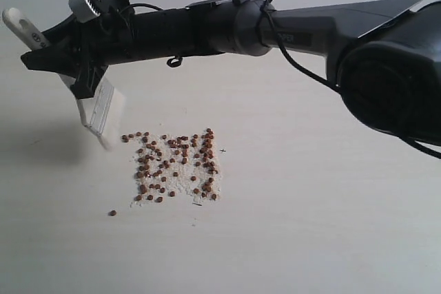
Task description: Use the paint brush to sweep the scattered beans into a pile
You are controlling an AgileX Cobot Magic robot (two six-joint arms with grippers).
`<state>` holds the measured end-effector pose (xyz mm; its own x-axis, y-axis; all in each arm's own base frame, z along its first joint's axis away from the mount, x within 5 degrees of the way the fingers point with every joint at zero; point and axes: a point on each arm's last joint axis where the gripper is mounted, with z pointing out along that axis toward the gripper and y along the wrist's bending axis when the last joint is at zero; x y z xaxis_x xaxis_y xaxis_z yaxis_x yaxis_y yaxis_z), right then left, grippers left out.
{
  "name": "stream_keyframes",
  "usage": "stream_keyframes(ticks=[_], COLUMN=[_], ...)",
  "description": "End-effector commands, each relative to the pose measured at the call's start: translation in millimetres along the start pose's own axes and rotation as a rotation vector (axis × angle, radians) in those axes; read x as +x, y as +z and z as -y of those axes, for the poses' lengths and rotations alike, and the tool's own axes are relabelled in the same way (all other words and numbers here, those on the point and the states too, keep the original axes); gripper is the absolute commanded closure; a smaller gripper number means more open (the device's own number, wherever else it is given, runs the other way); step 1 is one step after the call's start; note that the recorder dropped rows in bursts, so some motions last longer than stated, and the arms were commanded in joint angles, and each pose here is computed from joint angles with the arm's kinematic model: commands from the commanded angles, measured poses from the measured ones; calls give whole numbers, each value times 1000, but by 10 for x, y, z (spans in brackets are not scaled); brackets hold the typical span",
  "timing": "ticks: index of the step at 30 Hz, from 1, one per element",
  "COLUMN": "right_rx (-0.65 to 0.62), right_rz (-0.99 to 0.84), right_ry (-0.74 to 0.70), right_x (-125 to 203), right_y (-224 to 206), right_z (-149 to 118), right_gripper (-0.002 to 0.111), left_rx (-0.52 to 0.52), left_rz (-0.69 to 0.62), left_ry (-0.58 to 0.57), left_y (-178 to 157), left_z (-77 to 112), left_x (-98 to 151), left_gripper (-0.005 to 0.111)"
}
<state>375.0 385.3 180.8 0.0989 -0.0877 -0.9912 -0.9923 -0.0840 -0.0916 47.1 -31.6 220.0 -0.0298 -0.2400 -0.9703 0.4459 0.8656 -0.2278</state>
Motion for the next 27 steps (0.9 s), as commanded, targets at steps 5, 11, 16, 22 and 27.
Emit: stream_keyframes(ticks=[5, 11, 16, 22, 27], right_rx=[-19, -19, 2, -2, 17], right_rz=[57, 64, 37, 34, 12], right_ry=[-33, -14, 14, 68, 147], right_x=[46, 93, 287, 339, 353], right_y=[91, 123, 154, 152, 139], right_z=[107, 145, 169, 170, 195], right_gripper=[108, 108, 108, 108, 108], left_rx=[-4, -4, -4, -4, -4], left_rz=[3, 3, 3, 3, 3], left_ry=[-1, -1, -1, -1, -1], left_y=[-4, -4, -4, -4, -4], left_z=[-6, -6, -6, -6, -6], left_x=[10, 10, 10, 10, 10], left_gripper=[107, 107, 107, 107, 107])
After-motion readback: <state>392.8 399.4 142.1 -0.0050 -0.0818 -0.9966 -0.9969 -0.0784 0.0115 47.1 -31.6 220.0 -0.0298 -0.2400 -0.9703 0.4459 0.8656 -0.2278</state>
